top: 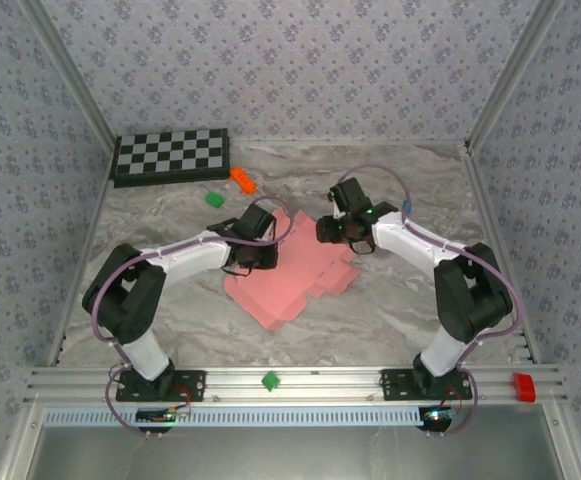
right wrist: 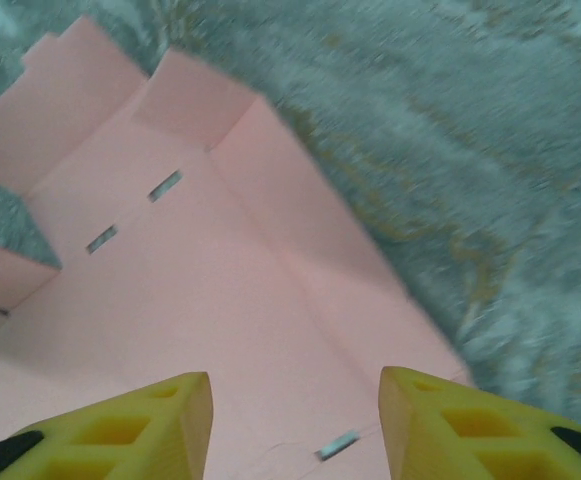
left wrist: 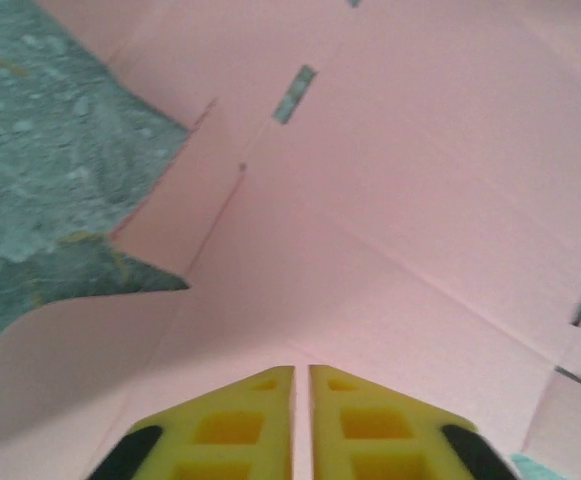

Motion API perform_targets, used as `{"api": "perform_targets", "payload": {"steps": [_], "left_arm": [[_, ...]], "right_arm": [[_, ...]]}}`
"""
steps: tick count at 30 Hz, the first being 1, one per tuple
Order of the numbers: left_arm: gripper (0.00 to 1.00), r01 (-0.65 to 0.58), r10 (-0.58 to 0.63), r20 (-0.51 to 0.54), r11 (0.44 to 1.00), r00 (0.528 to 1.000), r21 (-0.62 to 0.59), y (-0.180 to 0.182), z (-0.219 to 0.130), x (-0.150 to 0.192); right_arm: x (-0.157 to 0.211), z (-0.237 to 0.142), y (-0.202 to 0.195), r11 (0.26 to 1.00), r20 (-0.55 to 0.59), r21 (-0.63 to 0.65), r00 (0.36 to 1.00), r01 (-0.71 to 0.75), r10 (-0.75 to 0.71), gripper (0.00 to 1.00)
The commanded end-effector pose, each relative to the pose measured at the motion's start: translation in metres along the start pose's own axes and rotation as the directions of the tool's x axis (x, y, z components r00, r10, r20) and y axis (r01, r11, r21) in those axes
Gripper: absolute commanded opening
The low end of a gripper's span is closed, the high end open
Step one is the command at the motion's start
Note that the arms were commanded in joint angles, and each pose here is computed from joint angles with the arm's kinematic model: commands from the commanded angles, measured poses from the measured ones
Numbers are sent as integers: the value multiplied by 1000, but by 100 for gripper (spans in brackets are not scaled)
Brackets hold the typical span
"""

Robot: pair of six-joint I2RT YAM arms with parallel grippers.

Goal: Fold the paper box

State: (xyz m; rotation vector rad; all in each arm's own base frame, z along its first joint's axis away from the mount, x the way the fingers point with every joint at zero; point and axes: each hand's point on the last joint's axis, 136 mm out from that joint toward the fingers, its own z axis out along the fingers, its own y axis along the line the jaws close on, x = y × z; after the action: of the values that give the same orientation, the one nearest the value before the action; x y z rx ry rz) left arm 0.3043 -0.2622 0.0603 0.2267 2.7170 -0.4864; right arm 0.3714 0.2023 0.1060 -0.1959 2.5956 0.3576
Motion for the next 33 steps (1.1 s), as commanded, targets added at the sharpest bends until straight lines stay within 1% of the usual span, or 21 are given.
{"api": "perform_targets", "payload": {"steps": [1,2,3,9,12,16,19,28,33], "left_arm": [[4,12,-11,-2,995,1000,104,-21,-1,-8],[1,15,-13,-10,993,1000,121,-24,3,-7],[0,18,-16,-15,991,1000,132,-26,6,-7],[0,25,-18,-58,991,998,129,-26,22,-3],[0,25,-17,-60,990,998,142,-28,27,-2],[0,34,-24,-79,991,997,127,-24,36,2],[0,46,-34,-101,993,994,111,-19,42,9],[0,83,-74,-133,994,988,65,-3,52,30],[0,92,-83,-144,994,986,53,3,53,40]], "right_arm": [[-1,3,-12,998,-64,-17,996,64,-65,51],[-2,4,-16,998,-69,-27,995,63,-65,51],[-2,7,-20,997,-76,-34,995,63,-65,51],[-7,18,-28,991,-73,-112,994,78,-87,55],[-7,23,-29,989,-76,-127,993,80,-91,56],[-6,33,-29,987,-104,-152,991,62,-78,58],[-6,40,-29,985,-125,-165,989,55,-76,57],[-2,57,-28,981,-177,-186,981,46,-79,50],[2,62,-31,982,-195,-184,978,41,-78,50]]}}
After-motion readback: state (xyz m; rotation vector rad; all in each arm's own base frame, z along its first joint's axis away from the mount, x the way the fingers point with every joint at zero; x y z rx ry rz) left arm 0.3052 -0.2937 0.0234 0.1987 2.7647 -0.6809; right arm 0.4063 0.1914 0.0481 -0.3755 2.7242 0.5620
